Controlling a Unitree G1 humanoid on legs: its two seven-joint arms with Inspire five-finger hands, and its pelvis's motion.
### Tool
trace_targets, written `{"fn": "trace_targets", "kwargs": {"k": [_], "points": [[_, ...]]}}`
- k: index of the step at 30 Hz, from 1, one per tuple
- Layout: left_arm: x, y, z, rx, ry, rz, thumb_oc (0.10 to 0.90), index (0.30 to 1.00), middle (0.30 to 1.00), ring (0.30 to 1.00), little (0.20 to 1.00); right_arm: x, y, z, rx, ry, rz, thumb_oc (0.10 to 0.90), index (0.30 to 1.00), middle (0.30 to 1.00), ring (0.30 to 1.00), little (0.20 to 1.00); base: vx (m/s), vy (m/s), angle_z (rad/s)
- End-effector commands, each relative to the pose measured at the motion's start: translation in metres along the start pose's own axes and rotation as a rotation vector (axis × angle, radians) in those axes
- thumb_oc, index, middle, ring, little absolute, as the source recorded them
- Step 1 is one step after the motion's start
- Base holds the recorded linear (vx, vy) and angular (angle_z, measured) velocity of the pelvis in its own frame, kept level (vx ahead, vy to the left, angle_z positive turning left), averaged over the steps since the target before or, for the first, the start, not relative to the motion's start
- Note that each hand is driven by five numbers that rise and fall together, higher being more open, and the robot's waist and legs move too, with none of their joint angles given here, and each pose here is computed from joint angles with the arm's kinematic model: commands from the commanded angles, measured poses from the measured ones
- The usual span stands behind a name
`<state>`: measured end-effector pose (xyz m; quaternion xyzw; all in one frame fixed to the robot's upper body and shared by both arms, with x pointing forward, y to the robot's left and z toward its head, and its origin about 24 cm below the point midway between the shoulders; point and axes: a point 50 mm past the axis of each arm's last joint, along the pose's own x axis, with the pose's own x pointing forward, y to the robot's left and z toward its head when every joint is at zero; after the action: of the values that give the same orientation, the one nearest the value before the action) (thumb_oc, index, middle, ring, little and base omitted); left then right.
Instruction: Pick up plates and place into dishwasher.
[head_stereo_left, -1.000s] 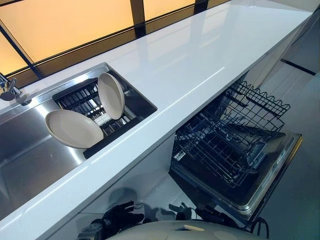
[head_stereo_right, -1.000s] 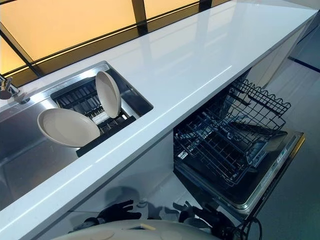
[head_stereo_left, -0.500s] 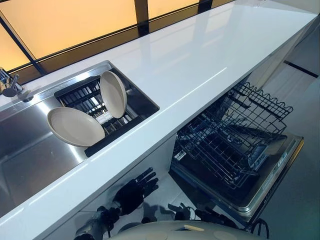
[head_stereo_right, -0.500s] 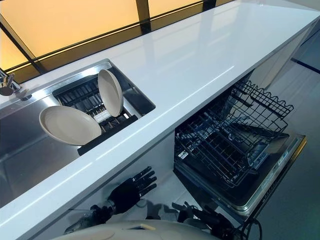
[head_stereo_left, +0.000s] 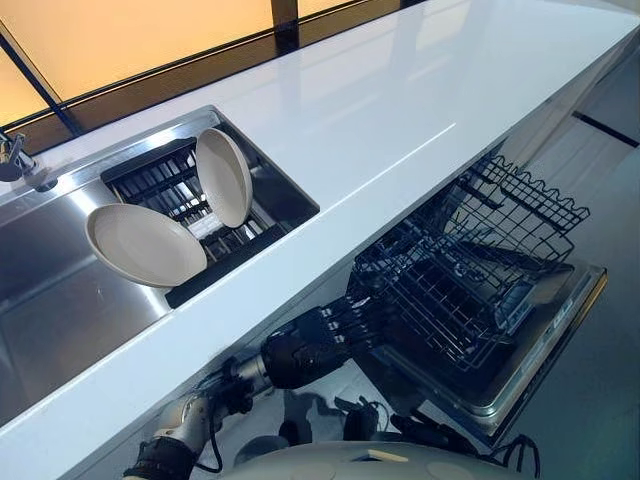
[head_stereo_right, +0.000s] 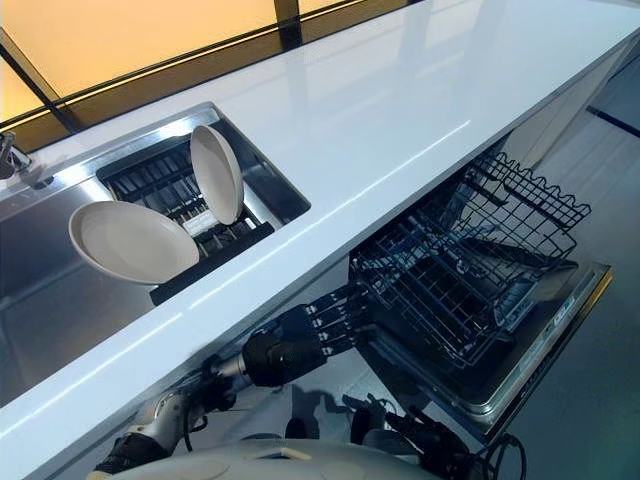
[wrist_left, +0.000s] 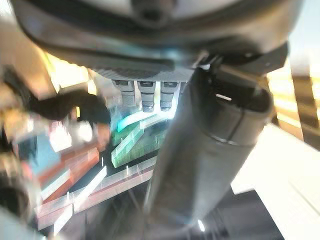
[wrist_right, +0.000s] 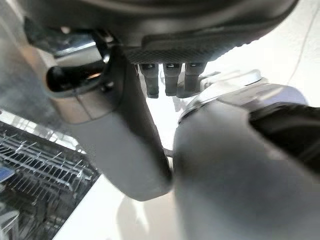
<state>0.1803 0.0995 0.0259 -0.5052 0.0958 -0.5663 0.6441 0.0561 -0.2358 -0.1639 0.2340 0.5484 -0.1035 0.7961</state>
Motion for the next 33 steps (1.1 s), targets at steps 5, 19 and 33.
{"fn": "trace_targets", "kwargs": {"k": [5,19,33], "points": [[0.093,-0.090,0.109,0.186,-0.510,-0.643,0.800,0.900,0.900,0.900,0.900,0.001,0.002,0.003,-0.042,0.005,0.014,0.800,0.900,0.900,0.900,0.900,0.00,-0.004,0.01],[0.046,-0.131,0.169,1.429,-0.843,0.149,0.800,0.900,0.900,0.900,0.900,0.003,0.008,-0.002,-0.059,-0.017,0.007,0.800,0.900,0.900,0.900,0.900,-0.02,-0.036,0.03],[-0.037,-0.164,0.246,2.540,-0.567,1.212,0.800,0.900,0.900,0.900,0.900,-0.002,-0.003,0.002,-0.038,-0.028,-0.046,0.800,0.900,0.900,0.900,0.900,-0.01,-0.009,0.04]]}}
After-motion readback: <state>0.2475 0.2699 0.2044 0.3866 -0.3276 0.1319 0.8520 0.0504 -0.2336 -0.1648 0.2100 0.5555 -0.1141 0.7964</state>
